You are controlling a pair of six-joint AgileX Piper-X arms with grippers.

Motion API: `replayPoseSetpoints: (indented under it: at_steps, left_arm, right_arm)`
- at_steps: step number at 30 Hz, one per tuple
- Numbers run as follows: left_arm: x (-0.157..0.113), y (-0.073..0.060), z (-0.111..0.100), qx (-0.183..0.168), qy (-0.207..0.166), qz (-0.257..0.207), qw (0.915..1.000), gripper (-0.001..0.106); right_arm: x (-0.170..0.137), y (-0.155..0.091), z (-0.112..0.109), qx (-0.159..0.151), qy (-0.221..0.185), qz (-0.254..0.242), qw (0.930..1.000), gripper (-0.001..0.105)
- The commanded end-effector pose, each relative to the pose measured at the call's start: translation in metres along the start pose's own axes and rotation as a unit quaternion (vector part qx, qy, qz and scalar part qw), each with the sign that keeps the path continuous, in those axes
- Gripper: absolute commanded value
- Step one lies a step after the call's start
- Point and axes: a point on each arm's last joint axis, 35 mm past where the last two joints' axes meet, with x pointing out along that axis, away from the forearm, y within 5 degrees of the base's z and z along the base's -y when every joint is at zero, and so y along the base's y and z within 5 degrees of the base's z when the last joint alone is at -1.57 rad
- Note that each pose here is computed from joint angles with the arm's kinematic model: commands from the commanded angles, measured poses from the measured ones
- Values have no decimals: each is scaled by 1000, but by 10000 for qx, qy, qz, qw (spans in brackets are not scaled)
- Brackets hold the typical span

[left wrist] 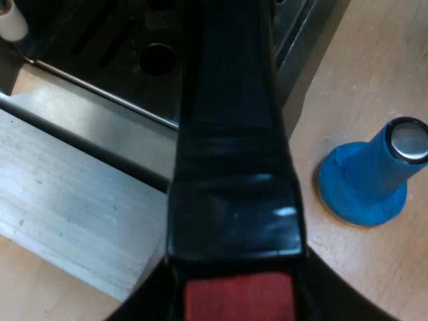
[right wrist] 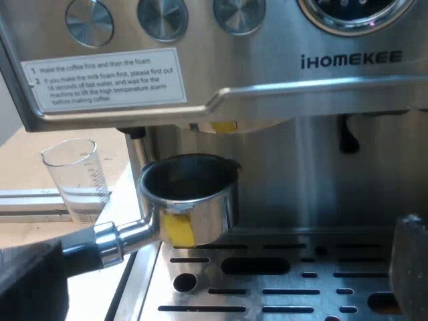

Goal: Put the handle in the coffee machine

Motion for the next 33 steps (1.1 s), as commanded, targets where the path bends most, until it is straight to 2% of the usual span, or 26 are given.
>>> replayPoseSetpoints:
  at_steps: [1,3,4,5,7,12,19,25,33]
  left_arm:
    - [-3,1,8,172,-304,-126,9993,0]
    - [-1,3,9,166,-293,-143,9993,0]
    - [0,11,13,152,-297,-162,9993,0]
    - [0,14,15,154,-299,-162,9993,0]
    - [1,18,18,275,-313,-165,9990,0]
    - [9,17,22,346,-265,-309,9986,0]
    - [21,10,32,566,-224,-417,9973,0]
    - [21,15,36,320,-363,-252,9985,0]
    - [20,14,36,291,-341,-274,9986,0]
  right_arm:
    - [-1,0,2,-28,-11,22,10000,105]
    - [-1,0,2,-28,-11,22,10000,105]
    - [-1,0,2,-28,-11,22,10000,105]
    - [-1,0,2,-28,-11,22,10000,105]
    - [-1,0,2,-98,-11,22,9999,105]
    - [-1,0,2,-352,-11,22,9994,105]
    - [-1,0,2,-368,-12,22,9993,105]
    - [-1,0,2,-368,-12,22,9993,105]
    - [-1,0,2,-368,-12,22,9993,105]
